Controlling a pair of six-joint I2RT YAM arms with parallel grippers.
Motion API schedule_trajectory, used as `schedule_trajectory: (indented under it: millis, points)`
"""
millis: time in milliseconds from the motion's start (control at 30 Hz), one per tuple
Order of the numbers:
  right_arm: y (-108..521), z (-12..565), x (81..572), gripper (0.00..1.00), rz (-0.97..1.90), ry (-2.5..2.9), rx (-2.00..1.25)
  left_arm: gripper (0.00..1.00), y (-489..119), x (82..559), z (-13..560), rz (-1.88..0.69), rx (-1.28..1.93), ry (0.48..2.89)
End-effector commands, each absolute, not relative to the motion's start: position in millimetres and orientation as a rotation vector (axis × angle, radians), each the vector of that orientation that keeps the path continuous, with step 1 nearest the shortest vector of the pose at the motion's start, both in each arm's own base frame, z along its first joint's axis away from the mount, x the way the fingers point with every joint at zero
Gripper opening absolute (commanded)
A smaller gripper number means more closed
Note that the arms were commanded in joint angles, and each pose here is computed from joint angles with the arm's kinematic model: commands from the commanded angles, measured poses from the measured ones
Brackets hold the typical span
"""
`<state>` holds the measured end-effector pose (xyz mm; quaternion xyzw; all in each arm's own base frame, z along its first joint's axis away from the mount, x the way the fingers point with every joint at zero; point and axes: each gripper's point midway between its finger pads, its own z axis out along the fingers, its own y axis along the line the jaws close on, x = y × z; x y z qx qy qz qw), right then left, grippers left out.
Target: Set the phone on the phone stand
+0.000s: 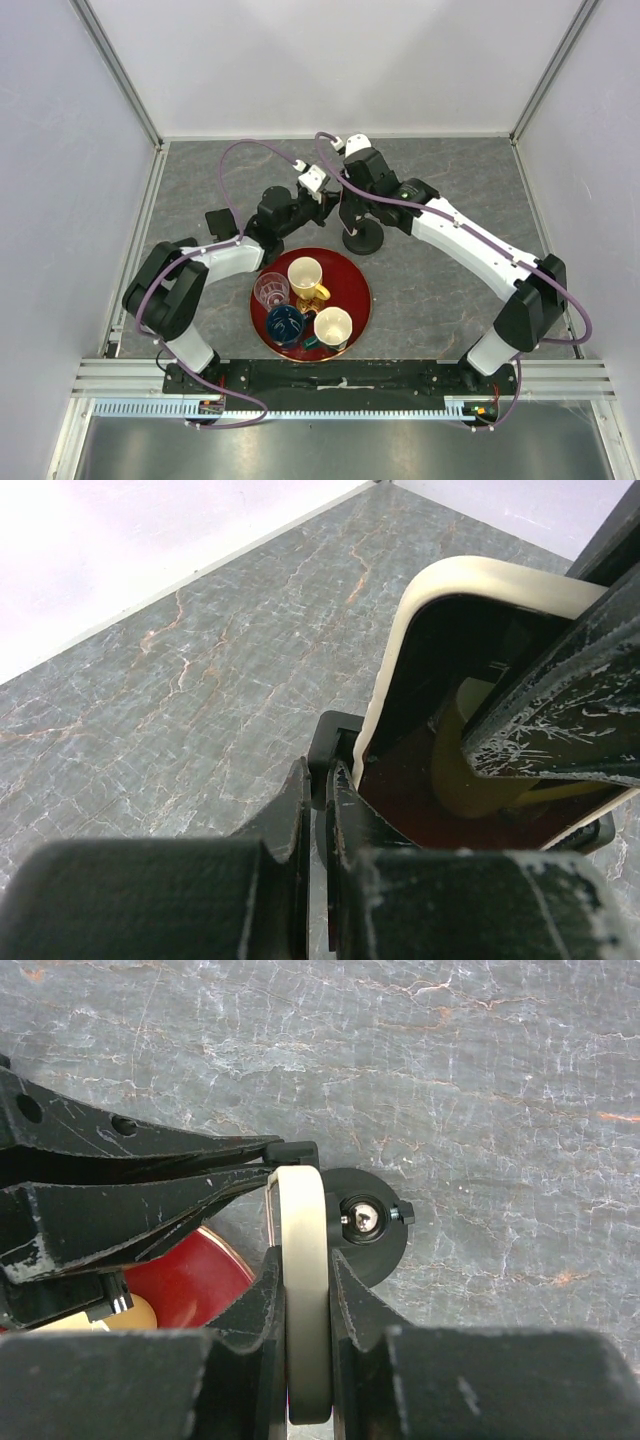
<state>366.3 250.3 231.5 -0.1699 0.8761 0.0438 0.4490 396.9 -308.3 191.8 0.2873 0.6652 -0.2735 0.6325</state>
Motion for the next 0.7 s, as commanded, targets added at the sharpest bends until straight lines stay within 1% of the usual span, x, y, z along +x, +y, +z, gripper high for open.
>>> schedule_trajectory:
  millis: [0,100,367,400,433,467,500,567,667]
  points:
    - [123,237,377,0.00,-0.614,2.182,-0.305,0.02,-256,421,240,-0.443,0.548,1.423]
    - [130,229,379,0.00,-0.597,2.211,-0.354,0.02,-264,415,238,-0.469,0.619,1.423]
    - [149,225,381,0.00,-0.472,2.247,-0.417,0.03,-258,413,243,-0.447,0.621,1.432]
    - [150,225,381,0.00,-0.457,2.249,-0.426,0.07,-257,413,245,-0.449,0.613,1.434]
    - [153,223,381,0.00,-0.421,2.258,-0.442,0.14,-256,413,245,-0.453,0.607,1.438]
    - [155,224,380,0.00,-0.399,2.260,-0.452,0.28,-257,412,246,-0.469,0.605,1.442]
    - [153,223,382,0.00,-0.384,2.266,-0.452,0.33,-255,411,246,-0.475,0.606,1.451]
    - [156,222,382,0.00,-0.330,2.279,-0.462,0.40,-253,408,253,-0.497,0.604,1.444]
    - [160,224,383,0.00,-0.279,2.269,-0.459,0.42,-245,402,263,-0.505,0.587,1.425]
